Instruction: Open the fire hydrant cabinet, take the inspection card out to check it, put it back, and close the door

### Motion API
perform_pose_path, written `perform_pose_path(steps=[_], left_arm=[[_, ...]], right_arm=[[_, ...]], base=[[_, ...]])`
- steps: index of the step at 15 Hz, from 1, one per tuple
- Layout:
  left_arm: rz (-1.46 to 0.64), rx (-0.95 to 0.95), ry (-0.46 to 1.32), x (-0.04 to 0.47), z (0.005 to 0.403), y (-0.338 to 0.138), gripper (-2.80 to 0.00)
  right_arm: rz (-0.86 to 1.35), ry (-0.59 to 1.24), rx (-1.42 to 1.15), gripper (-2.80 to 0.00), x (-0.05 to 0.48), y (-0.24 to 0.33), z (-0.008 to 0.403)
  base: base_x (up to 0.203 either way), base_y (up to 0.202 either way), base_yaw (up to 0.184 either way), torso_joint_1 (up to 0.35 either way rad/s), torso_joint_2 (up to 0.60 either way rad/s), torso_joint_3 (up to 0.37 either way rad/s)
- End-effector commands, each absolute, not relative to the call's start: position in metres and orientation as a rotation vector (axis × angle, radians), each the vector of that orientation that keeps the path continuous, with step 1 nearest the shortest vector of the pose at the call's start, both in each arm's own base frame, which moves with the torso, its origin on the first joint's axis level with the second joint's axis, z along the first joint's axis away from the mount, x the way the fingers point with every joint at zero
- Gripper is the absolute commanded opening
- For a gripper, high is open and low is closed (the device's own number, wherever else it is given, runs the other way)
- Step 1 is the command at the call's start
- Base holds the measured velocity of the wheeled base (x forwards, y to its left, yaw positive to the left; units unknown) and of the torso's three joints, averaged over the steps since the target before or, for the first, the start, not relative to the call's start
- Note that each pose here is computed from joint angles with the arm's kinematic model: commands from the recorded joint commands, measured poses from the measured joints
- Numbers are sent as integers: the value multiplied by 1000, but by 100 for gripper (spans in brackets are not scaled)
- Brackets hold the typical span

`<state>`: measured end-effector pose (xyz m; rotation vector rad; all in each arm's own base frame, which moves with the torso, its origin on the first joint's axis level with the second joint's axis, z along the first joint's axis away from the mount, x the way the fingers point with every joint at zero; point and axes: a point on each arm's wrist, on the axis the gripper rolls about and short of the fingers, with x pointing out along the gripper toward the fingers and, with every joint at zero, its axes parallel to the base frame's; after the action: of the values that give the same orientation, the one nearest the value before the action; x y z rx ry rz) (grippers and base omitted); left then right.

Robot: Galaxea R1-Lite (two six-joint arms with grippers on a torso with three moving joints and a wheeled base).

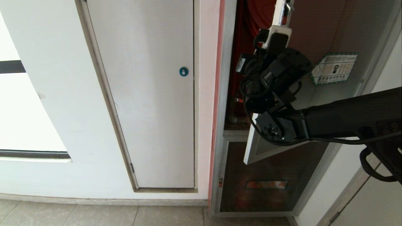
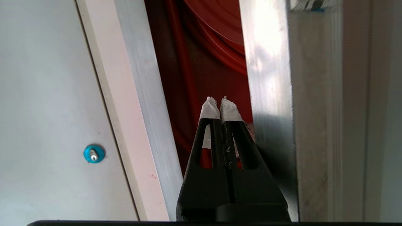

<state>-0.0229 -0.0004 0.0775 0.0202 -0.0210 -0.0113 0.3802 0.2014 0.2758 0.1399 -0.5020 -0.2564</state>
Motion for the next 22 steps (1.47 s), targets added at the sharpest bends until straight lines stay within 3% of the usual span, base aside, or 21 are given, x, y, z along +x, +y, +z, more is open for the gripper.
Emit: perform_pose_path(steps=[1,9,22], left_arm=[[-12,20,-14,-22,75,0,-280],[-12,20,-14,-22,75,0,-280],[-11,20,-14,-22,75,0,-280]], right_arm=[[-276,-507,141,-280,383,196,276],[-308,-532,158,-280,379,182,287],[-312,-500,142,-280,328,156,302]], base=[[0,0,0,0,0,0],[0,0,0,0,0,0],[0,0,0,0,0,0]])
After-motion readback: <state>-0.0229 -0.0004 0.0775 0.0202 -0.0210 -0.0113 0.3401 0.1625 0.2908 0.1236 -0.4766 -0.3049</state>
